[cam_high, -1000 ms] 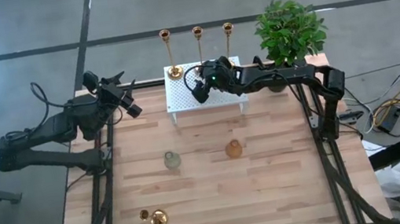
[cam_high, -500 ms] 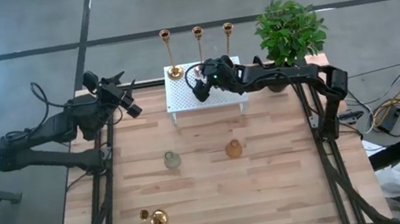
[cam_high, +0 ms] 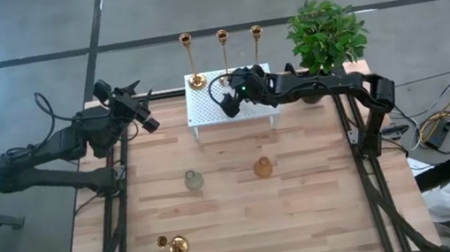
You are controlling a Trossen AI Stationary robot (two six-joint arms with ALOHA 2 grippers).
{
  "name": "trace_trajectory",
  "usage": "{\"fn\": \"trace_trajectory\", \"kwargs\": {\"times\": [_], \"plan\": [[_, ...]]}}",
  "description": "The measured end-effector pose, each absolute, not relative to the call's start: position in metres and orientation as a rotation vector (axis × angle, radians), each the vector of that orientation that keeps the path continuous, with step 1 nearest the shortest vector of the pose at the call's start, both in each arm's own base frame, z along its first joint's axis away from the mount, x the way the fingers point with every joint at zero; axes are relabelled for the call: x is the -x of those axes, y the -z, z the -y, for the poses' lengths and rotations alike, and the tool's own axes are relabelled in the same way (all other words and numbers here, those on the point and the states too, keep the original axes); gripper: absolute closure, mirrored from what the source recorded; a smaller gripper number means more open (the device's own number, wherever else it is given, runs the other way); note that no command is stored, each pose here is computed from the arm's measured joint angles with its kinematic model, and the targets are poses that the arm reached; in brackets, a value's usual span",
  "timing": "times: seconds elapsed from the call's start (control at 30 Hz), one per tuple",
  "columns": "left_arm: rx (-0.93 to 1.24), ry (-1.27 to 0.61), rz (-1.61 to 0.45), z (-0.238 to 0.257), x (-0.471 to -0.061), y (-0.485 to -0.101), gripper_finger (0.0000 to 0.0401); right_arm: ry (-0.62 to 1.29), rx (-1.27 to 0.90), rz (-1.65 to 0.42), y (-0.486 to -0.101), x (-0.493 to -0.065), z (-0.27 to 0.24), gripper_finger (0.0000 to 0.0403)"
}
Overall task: Pick & Place candle stick holders
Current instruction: Put the transparent glass candle holder on the shelf, then put the yellow glass candle holder on the shelf
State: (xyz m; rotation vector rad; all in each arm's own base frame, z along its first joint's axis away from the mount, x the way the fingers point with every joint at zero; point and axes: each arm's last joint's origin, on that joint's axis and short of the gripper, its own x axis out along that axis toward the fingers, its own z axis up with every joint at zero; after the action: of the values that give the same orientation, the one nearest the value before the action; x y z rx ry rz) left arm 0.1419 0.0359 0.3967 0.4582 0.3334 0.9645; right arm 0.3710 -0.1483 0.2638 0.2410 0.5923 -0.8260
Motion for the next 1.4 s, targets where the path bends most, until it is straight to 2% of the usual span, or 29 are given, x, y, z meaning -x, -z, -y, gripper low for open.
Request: {"fn": "trace_trajectory", "kwargs": {"times": [0.7,1.13,1.27,1.4], "plan": [[-0.468,-0.963,-0.339,-0.036,-0.142,-0.397,0.0213,0.794,-0.307,-0.644,-0.313,-0.329,0.104,0.0107],[-0.468,-0.963,-0.339,-0.036,-0.142,-0.397,0.0213,0.623,-0.348,-0.573,-0.352,-0.305,0.032,0.0129],[-0.468,-0.962,-0.34,-0.036,-0.142,-0.396,0.0213,0.607,-0.393,-0.617,-0.346,-0.297,0.001,0.0137],[-0.468,-0.962,-0.34,-0.036,-0.142,-0.396,0.0213,0.681,-0.377,-0.623,-0.332,-0.289,-0.037,0.0145]]}}
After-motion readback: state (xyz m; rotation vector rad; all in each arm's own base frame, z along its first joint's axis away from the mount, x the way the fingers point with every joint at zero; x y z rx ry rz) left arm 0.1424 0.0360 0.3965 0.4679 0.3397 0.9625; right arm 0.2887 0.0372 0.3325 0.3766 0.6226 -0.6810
